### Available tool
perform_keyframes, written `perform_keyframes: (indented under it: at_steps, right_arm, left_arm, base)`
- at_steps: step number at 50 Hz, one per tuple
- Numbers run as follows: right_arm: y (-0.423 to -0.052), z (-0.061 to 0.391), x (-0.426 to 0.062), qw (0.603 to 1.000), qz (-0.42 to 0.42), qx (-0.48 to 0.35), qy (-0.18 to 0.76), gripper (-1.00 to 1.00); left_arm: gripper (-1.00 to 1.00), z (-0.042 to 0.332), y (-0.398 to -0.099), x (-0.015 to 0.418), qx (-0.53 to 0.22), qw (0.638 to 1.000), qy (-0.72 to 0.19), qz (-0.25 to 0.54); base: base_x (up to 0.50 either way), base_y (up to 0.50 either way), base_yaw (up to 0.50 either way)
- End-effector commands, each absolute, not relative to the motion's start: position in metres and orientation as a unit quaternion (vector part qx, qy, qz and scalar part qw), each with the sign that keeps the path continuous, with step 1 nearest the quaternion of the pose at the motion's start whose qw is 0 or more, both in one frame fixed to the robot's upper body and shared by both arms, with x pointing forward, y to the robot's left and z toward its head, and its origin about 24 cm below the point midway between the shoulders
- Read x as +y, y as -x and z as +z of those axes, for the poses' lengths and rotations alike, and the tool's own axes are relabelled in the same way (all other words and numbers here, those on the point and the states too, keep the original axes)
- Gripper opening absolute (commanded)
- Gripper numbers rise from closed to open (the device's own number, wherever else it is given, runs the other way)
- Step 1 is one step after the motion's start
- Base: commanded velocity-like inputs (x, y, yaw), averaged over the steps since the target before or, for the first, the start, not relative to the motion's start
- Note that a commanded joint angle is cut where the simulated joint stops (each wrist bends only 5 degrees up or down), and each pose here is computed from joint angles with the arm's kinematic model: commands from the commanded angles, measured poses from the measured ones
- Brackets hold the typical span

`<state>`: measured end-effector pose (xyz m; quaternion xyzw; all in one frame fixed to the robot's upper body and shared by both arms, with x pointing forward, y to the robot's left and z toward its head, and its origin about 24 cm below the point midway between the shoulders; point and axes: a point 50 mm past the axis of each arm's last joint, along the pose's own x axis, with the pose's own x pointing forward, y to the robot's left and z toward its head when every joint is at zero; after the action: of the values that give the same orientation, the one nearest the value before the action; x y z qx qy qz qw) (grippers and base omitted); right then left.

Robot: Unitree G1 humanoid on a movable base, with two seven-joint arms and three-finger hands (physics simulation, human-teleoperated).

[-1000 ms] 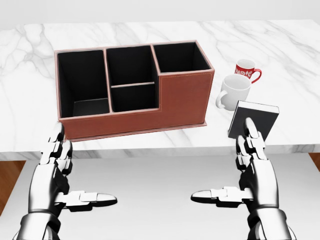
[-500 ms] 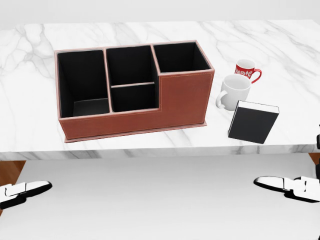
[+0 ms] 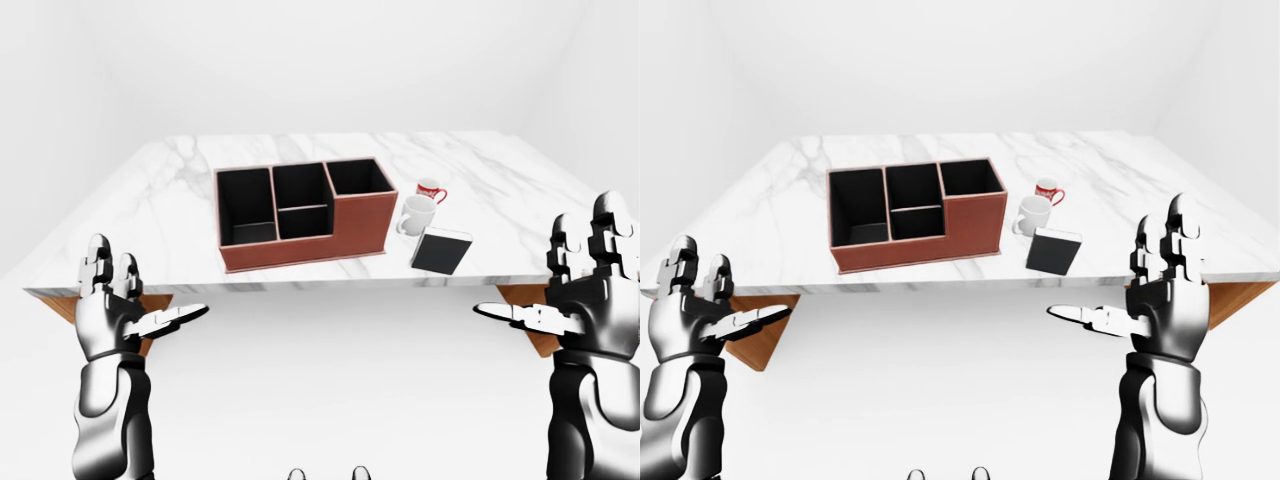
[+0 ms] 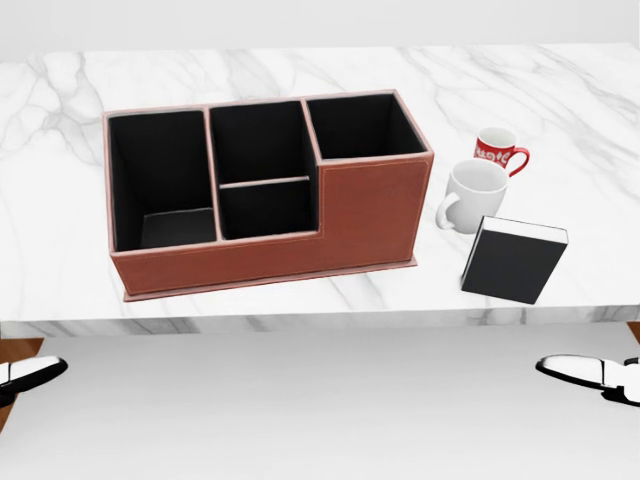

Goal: Pick up the book and place it in the right compartment of the caddy.

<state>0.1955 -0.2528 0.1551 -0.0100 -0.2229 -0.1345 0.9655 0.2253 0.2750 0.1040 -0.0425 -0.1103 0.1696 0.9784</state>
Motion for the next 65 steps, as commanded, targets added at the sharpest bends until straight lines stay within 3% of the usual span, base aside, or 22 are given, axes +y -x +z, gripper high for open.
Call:
perform_keyframes:
  at_steps: [1, 65]
  right_arm:
    - [-0.1944, 0.1564, -0.2524, 0.965, -0.133, -0.226, 0.013, 1.0]
    - [-0.1947, 0.1537, -0.2494, 0.967, -0.127, -0.22, 0.014, 1.0]
  left_arm:
    - [1.0, 0.1067, -0.2233, 0.2756, -0.117, 0.977, 0.046, 0.172]
    - [1.0, 0.1035, -0.2235, 0.2757, -0.111, 0.978, 0.048, 0.171]
  base:
    - [0.3, 0.0, 0.0]
    - [0.3, 0.0, 0.0]
